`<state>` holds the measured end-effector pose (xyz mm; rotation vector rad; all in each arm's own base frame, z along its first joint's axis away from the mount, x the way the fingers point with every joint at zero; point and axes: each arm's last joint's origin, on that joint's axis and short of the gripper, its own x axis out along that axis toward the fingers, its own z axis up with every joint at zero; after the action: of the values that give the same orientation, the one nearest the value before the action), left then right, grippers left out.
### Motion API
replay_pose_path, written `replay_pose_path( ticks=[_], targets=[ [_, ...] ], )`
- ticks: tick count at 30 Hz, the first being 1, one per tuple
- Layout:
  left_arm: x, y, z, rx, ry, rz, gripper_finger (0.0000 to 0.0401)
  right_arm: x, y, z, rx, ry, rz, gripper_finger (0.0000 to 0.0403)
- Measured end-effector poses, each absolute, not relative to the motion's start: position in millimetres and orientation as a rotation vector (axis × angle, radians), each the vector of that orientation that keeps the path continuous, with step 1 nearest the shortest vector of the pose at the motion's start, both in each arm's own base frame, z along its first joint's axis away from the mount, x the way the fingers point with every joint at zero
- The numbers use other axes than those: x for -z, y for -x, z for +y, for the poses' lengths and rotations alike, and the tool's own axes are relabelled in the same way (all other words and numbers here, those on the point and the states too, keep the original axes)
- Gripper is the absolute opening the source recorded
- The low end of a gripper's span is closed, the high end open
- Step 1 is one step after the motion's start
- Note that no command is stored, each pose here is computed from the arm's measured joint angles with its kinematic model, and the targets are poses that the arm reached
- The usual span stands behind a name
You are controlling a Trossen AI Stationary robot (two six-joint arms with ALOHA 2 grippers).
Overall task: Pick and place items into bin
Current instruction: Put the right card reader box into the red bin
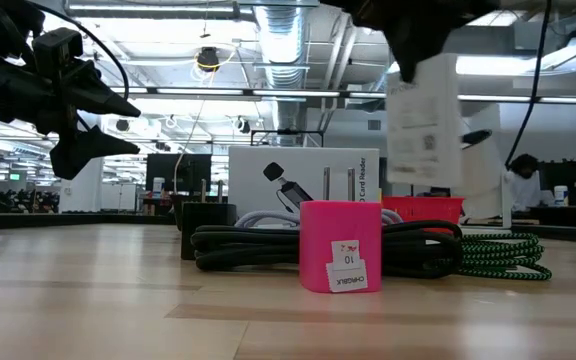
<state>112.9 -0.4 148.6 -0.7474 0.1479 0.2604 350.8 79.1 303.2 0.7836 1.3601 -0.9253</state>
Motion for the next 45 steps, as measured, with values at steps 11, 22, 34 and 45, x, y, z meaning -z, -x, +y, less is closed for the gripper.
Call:
replay_pose_path(
  ticks=[11, 22, 34, 45],
  targets=[
    [-148.7, -112.9, -0.4, -0.260, 0.747, 0.148, 0.0258, -314.2, -353.7, 48.5, 0.920, -0.695, 1.294, 0.0072],
    [-148.6, -112.9, -0.4, -0.261, 0.747, 0.148, 0.0258, -334.3, -342.9, 14.0, 0.945, -0.656, 1.211, 0.0062],
    [-148.5, -112.9, -0.4, -0.261, 0.747, 0.149, 0.0258, -352.6, -327.5, -34.1, 0.997, -0.734, 1.154, 0.0062],
    [-148.6, -112.9, -0.4, -0.260, 0.747, 0.148, 0.0258, -351.7, -319.9, -79.2, 0.986, -0.824, 1.200, 0.0064]
  ],
)
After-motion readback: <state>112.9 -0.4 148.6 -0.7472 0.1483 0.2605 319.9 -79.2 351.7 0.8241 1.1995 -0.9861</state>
